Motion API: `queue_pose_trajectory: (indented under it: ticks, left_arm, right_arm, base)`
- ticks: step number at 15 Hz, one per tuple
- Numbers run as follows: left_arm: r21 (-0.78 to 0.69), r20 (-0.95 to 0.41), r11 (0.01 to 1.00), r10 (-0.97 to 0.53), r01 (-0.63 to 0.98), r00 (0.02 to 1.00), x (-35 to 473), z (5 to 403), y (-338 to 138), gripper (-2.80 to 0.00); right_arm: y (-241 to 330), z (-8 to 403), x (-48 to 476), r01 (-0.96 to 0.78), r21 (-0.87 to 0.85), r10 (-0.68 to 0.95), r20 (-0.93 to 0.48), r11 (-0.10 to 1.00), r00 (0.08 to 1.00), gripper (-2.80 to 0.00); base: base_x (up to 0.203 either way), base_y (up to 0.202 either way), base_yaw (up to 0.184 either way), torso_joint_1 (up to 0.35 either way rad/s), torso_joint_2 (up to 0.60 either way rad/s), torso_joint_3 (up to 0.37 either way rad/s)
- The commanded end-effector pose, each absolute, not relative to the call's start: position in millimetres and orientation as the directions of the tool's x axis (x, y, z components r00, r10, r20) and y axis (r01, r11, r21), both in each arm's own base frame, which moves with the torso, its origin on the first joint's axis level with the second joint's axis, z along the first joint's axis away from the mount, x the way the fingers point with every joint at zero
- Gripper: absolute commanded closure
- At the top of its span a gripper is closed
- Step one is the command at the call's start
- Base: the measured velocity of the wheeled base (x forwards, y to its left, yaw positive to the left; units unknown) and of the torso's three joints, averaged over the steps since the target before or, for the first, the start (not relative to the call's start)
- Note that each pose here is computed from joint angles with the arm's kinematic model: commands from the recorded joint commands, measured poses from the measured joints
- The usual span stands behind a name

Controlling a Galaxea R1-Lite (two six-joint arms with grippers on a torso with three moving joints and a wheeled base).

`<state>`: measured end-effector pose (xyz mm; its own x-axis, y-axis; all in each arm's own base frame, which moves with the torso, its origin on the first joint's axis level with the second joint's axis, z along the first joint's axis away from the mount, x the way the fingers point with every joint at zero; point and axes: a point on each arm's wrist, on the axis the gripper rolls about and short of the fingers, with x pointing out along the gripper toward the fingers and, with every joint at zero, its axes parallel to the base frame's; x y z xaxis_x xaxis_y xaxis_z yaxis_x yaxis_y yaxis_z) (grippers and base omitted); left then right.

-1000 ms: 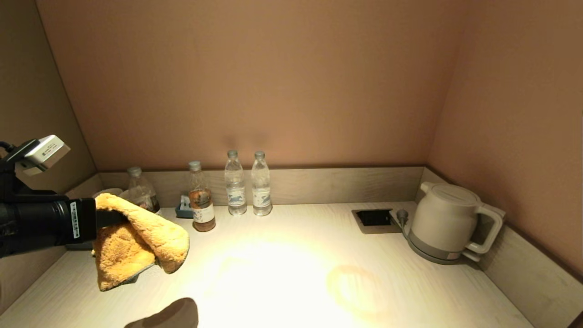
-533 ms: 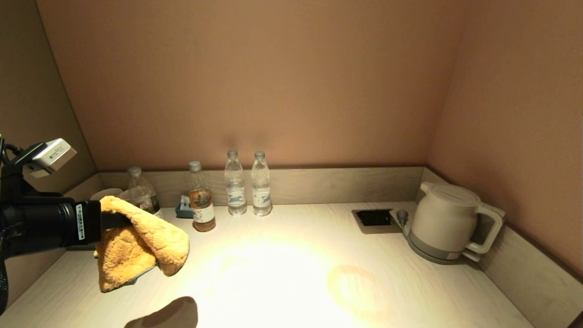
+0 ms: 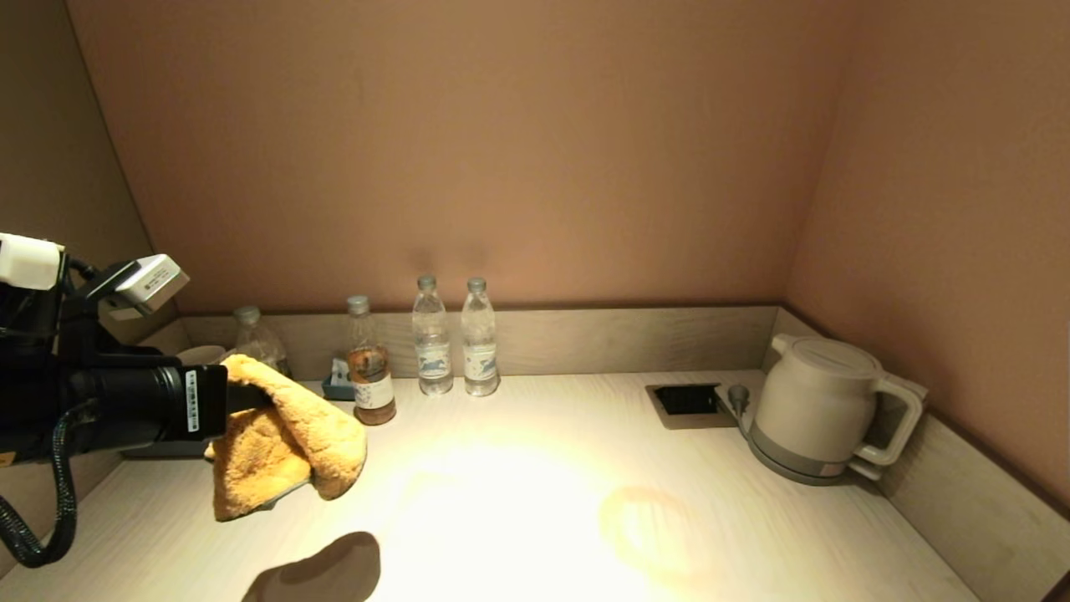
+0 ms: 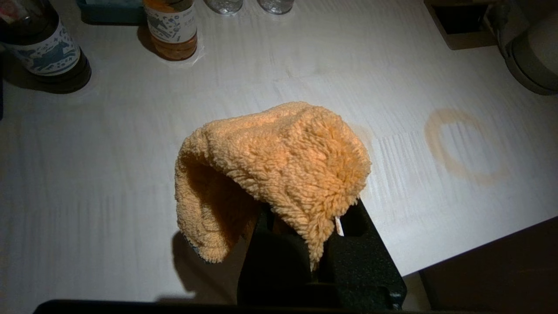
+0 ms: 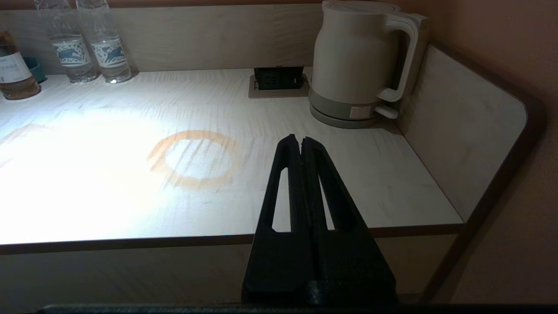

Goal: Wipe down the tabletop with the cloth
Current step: Sweep the stains on the table

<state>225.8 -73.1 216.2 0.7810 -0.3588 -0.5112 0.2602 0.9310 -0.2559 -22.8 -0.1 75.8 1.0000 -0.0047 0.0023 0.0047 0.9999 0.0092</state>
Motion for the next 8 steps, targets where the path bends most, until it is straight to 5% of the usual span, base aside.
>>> queue_pose_trajectory:
  ticks: [1,8]
  left_arm:
    - [-0.258,-0.510,0.926,-0.372,0.274,0.776,238,205,-80,0.00]
    - [-0.248,-0.580,0.922,-0.387,0.297,0.717,296,131,-116,0.00]
  right_arm:
    - [0,76,-23,0.005,0.009,-0.005,0.003,1.000,1.000,0.00]
    - [0,76,-23,0.006,0.009,-0.006,0.003,1.000,1.000,0.00]
  base:
    - [0.000,0.000,0.000,0.000,0.00,0.000]
    - [0.000,0.000,0.000,0.000,0.00,0.000]
